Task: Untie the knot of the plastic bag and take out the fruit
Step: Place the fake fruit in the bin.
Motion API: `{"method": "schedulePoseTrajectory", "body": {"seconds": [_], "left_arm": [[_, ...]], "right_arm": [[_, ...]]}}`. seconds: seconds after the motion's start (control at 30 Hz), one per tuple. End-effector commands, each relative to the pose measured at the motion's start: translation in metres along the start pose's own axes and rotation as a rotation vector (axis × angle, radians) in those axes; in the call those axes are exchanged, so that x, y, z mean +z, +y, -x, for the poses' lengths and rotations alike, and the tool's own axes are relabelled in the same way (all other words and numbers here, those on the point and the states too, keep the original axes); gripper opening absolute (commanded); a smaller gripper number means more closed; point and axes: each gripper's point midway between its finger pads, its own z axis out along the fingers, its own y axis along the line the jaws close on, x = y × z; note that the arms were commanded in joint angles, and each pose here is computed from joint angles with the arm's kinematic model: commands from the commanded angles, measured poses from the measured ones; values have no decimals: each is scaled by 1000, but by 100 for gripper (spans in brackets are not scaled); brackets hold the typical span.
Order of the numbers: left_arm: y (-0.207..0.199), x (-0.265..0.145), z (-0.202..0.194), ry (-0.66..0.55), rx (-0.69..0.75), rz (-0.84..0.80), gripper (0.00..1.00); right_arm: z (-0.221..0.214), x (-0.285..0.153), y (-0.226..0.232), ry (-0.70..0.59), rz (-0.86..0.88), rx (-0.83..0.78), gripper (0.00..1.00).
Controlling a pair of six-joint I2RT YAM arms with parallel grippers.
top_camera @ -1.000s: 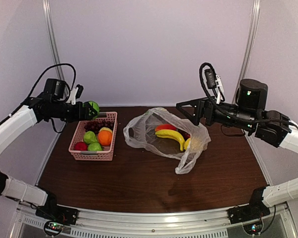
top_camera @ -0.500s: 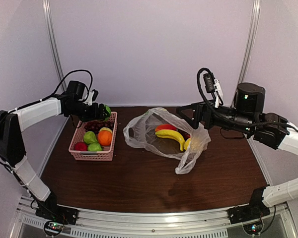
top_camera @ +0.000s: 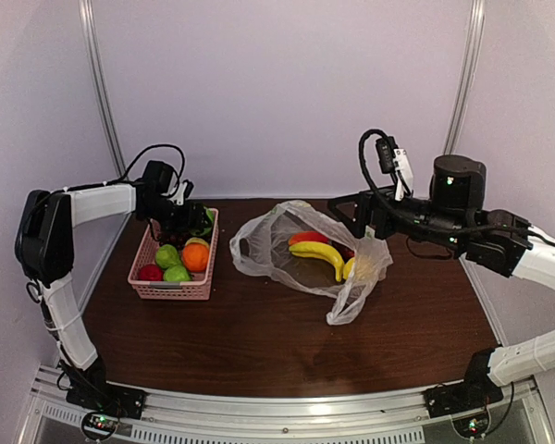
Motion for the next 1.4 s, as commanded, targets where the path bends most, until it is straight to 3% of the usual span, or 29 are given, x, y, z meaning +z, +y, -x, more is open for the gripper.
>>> {"method": "schedulePoseTrajectory", "body": {"seconds": [0.0,0.17,0.6,1.03,1.37], "left_arm": [[5,3,18,-44,3,-1,46],[9,12,13,-22,4,-1,57],[11,13,13,-24,3,13,97],[18,-21,26,-105,8,115,98],[-5,-119,35,-310,32,147,98]], "right_arm": [[10,1,-8,-35,-39,-9,100],[8,4,-13,-37,-52,-3,100],[8,7,-21,-47,-81,10,100],[6,6,-22,-45,-80,12,100],[3,2,-23,-7,-93,-15,100]]}}
